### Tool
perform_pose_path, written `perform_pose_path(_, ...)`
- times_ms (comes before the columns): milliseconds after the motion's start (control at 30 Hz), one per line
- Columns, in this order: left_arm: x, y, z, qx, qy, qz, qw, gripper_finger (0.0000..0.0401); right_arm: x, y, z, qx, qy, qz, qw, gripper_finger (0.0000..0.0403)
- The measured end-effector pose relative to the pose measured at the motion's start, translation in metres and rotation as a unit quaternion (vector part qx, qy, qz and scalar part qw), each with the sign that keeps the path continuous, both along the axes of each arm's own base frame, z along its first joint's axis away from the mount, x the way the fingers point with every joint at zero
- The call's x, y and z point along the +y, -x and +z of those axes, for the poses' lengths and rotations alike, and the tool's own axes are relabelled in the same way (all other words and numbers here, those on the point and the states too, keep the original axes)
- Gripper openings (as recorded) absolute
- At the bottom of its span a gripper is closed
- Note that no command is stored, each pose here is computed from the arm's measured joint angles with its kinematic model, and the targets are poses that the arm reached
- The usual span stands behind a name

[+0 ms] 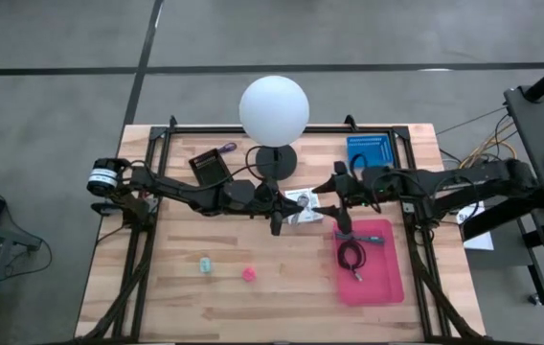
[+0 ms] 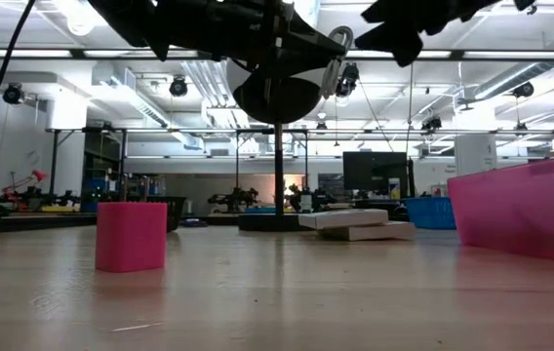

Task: Pick and place items into bin
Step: Put the white charger cable into the pink bin

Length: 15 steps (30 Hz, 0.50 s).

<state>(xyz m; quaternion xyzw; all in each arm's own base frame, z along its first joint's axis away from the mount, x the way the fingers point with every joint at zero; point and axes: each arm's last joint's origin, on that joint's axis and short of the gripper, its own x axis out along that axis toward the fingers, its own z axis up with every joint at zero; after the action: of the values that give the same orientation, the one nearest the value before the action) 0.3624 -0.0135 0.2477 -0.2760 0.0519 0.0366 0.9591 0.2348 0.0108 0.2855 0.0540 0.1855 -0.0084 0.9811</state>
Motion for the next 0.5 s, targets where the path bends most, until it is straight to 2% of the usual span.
perform_pose_path(233, 0.000, 0.000, 0.000, 0.001, 0.001, 0.000, 1.000, 0.0013, 0.000, -0.012, -0.008, 0.007, 0.001, -0.002, 1.000, 0.0240)
perform_pose_path(500, 0.000, 0.000, 0.000, 0.001, 0.001, 0.000, 1.000, 0.0013, -0.001, -0.016, -0.002, -0.027, 0.013, -0.002, 1.000, 0.0237)
